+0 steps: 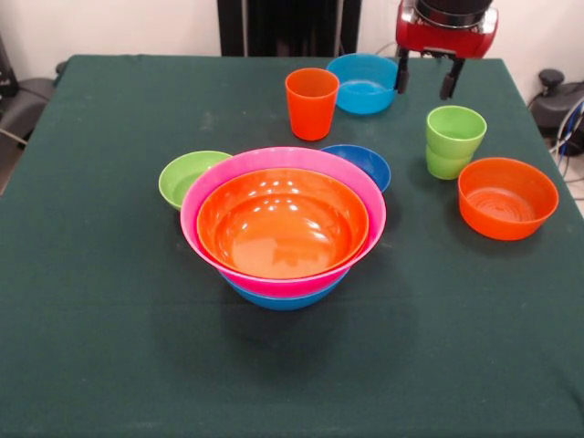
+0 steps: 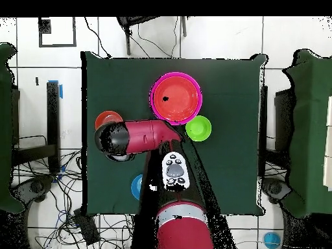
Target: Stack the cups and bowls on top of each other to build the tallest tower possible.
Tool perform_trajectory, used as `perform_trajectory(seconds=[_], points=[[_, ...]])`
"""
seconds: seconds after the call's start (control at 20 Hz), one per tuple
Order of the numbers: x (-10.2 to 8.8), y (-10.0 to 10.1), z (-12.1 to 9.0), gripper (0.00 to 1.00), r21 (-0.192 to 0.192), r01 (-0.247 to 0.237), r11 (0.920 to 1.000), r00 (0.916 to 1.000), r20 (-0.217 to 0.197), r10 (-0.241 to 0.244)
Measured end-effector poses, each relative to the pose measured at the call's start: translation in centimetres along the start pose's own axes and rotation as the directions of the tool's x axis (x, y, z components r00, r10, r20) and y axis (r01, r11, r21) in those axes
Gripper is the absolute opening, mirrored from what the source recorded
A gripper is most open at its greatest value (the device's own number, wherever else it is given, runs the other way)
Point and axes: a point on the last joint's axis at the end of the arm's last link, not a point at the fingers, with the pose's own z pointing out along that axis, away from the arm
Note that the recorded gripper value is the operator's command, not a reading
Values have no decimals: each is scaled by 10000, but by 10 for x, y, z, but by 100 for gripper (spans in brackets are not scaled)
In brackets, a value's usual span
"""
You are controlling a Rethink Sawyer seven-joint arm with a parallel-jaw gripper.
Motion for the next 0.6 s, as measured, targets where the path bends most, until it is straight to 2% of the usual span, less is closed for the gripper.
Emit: perform_trajectory(seconds=[0.6], points=[[-19, -10, -5, 100, -70, -241, 9997, 9994, 257, 243]])
